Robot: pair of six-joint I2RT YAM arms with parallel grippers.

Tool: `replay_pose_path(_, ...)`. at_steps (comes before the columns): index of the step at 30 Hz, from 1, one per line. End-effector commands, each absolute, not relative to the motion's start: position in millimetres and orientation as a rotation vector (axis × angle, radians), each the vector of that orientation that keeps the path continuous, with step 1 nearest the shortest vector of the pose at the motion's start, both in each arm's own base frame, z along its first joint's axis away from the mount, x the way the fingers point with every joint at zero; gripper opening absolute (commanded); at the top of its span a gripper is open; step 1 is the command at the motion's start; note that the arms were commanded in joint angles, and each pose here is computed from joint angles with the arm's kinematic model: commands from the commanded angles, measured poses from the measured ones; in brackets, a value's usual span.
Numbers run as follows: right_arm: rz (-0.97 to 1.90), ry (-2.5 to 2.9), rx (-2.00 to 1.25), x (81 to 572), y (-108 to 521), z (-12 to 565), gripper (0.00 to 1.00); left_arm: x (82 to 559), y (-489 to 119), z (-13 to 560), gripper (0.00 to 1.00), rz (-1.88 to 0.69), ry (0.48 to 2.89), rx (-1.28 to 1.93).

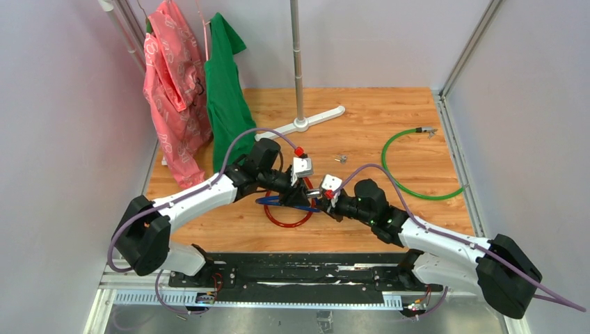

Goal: Lock with the key
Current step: Lock the lock.

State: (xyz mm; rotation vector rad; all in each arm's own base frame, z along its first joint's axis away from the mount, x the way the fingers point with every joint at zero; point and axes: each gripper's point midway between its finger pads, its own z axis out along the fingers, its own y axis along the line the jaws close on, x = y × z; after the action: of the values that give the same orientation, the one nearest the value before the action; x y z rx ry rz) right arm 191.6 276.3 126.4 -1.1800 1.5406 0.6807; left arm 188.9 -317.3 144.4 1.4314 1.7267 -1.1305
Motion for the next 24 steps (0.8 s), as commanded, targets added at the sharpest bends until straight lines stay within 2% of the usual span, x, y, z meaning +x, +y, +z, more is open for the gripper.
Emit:
replay_pose_path(1, 0.797, 1.163, -1.102, 183.4, 312.4, 226.9, 0.00, 187.6, -297.8, 80.7, 0.02, -0.984, 1.876, 1.519)
replay_pose_path(5, 0.762, 1.234, -1.105, 185.6, 304.0, 207.6, 0.00, 200.3, -301.4, 91.2, 0.38, -0.918, 1.785, 1.573)
replay_pose_path(8, 0.744, 1.264, -1.112, 185.7, 298.9, 196.9, 0.00, 209.4, -301.5, 98.3, 0.44, -0.864, 1.748, 1.599)
replay_pose_path(12, 0.722, 1.301, -1.136, 185.4, 293.7, 186.6, 0.00, 214.8, -297.2, 110.4, 0.60, -0.820, 1.708, 1.632)
replay_pose_path(16, 0.703, 1.332, -1.143, 185.8, 288.2, 173.6, 0.00, 218.2, -294.8, 121.7, 0.68, -0.785, 1.663, 1.652)
replay_pose_path(19, 0.691, 1.370, -1.158, 186.8, 286.2, 163.0, 0.00, 216.8, -292.7, 130.7, 0.82, -0.789, 1.651, 1.662)
replay_pose_path(21, 0.678, 1.378, -1.157, 189.0, 285.2, 160.3, 0.00, 214.0, -291.6, 135.9, 0.96, -0.796, 1.637, 1.678)
replay_pose_path(24, 0.668, 1.392, -1.155, 192.0, 284.5, 156.1, 0.00, 214.0, -291.1, 143.2, 1.00, -0.788, 1.620, 1.687)
